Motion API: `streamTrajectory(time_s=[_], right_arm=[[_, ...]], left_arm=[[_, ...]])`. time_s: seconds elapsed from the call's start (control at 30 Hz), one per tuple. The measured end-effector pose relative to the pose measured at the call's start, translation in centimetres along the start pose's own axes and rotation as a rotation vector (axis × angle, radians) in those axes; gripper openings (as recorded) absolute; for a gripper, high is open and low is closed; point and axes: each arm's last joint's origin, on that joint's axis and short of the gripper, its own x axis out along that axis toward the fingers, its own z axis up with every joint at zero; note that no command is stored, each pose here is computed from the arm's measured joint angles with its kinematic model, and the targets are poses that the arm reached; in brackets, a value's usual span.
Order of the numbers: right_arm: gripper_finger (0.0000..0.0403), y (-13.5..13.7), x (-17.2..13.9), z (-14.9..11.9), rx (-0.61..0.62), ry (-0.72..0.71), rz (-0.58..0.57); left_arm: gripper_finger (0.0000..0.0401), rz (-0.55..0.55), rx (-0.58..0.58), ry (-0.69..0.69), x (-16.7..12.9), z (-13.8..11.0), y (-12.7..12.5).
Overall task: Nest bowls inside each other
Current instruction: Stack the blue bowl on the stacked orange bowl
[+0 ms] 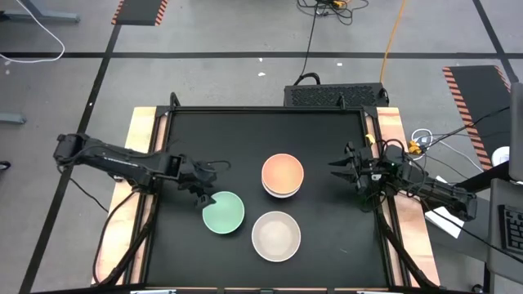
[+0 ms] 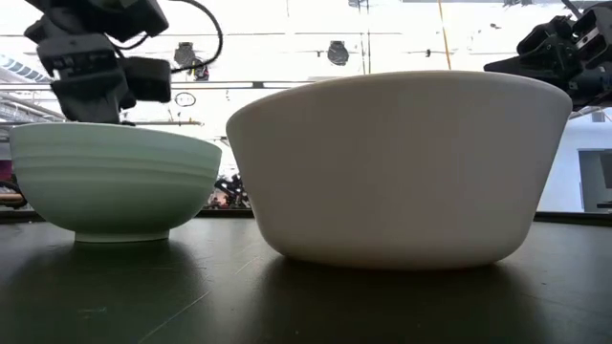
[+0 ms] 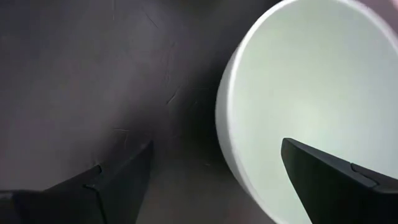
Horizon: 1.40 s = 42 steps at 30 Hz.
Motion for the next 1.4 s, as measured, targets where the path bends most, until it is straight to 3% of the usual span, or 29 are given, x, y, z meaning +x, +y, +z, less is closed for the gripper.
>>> streamTrajectory(time_s=[0.43, 0.93, 1.4], right_arm=[[0.0155, -0.2, 0.2, -0.2, 0.010, 0.031, -0.009], [0.0155, -0.3, 0.3, -0.4, 0.014, 0.051, -0.014], [0.0155, -0.3, 0.3, -0.4, 0.018, 0.052, -0.015]], left_arm=[[0.0356, 0.019, 0.086, 0.030, 1.0, 2.9, -1.4], [0.0352, 0.072, 0.076, 0.058, 1.3, 2.7, -1.0], [0.0203, 0.071, 0.072, 0.055, 1.3, 2.7, -1.1]])
